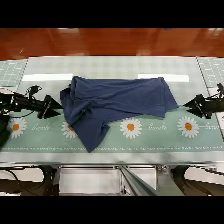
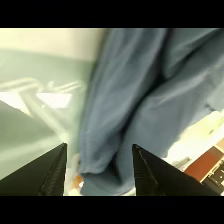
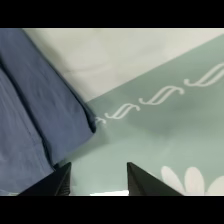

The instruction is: Fold the shirts.

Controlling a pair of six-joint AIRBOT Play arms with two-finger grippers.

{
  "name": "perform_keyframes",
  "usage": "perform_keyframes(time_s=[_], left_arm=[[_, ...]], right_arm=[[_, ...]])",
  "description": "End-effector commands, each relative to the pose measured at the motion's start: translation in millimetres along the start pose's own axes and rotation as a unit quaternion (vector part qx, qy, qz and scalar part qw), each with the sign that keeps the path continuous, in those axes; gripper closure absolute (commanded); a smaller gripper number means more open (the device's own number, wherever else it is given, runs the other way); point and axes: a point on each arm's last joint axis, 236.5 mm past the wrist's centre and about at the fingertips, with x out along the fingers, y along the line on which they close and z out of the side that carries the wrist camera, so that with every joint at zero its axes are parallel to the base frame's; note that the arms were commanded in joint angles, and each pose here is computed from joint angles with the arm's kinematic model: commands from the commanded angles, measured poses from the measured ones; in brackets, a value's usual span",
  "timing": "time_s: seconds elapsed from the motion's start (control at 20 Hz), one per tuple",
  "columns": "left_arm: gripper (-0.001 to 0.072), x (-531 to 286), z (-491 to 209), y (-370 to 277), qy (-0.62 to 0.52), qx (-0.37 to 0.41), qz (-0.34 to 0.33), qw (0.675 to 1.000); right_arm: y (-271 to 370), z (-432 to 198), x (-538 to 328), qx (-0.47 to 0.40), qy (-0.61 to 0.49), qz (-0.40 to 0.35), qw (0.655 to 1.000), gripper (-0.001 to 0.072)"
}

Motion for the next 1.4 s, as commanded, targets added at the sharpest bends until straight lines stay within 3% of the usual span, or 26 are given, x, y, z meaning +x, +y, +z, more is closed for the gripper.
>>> perform_keyframes(time_s=[0.0, 0.25, 0.3, 0.35, 0.4, 0.7, 0.95, 1.35], left_arm=[[0.0208, 12.4, -16.6, 12.6, 0.028, -0.015, 0.049, 0.998], [0.0218, 41.6, -34.1, 4.2, 0.061, 0.032, 0.107, 0.992], [0.0338, 45.0, -31.6, 2.2, 0.056, 0.038, 0.111, 0.992], [0.0543, 46.3, -29.4, 1.0, 0.051, 0.041, 0.112, 0.992], [0.0684, 45.5, -26.5, 0.1, 0.044, 0.045, 0.112, 0.992], [0.069, 22.5, -13.6, -8.9, -0.003, 0.054, 0.106, 0.993], [0.069, 22.0, -15.1, -11.1, -0.003, 0.057, 0.105, 0.993], [0.069, 22.0, -15.9, -11.1, -0.001, 0.057, 0.105, 0.993]], right_arm=[[6.4, 1.9, -0.1, 0.004, -0.004, 0.014, 1.0, 0.0309], [11.7, 3.7, -0.3, 0.004, -0.008, 0.025, 1.0, 0.0309], [11.7, 3.7, -0.3, 0.003, -0.008, 0.025, 1.0, 0.0309], [11.7, 3.7, -0.3, 0.001, -0.008, 0.025, 1.0, 0.0309], [11.6, 3.6, -0.3, -0.001, -0.008, 0.025, 1.0, 0.0309], [3.6, 3.9, 8.8, 0.006, 0.0, 0.021, 1.0, 0.0309], [24.5, 14.2, 32.3, 0.034, 0.006, 0.096, 0.995, 0.031], [56.5, 6.1, 83.9, -0.003, 0.071, 0.088, 0.994, 0.0315]])
